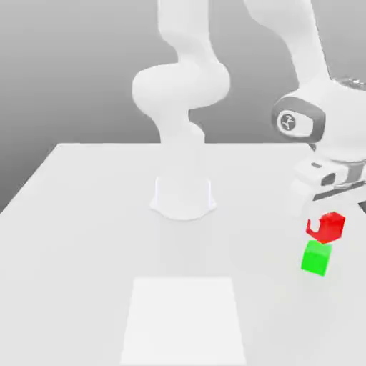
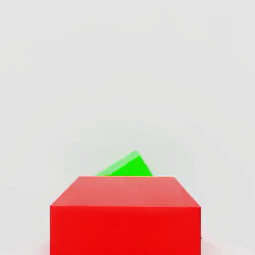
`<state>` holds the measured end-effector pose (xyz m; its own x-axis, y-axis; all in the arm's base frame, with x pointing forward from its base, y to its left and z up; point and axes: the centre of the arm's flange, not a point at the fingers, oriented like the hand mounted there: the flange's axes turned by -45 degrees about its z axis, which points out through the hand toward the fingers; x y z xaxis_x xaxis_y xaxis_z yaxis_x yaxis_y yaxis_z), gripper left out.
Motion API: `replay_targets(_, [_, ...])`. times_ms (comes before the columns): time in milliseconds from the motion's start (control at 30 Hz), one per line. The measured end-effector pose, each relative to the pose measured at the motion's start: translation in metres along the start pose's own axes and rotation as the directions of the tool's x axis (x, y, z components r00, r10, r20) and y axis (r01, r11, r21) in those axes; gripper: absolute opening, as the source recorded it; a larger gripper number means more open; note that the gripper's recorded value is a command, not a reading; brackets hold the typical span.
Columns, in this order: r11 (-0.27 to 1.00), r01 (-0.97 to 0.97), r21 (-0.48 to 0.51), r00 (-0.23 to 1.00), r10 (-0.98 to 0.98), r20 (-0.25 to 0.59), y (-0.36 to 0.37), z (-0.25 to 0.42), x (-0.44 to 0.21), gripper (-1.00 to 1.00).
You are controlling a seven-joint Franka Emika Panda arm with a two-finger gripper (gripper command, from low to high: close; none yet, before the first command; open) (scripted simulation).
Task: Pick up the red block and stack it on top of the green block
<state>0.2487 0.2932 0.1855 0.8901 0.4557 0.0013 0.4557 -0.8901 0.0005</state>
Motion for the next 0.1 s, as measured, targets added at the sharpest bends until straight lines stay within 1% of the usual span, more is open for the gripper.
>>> replay_targets(100, [1.0,0.0,0.0,1.0,0.0,0.0,0.0,0.0,0.0,1.0])
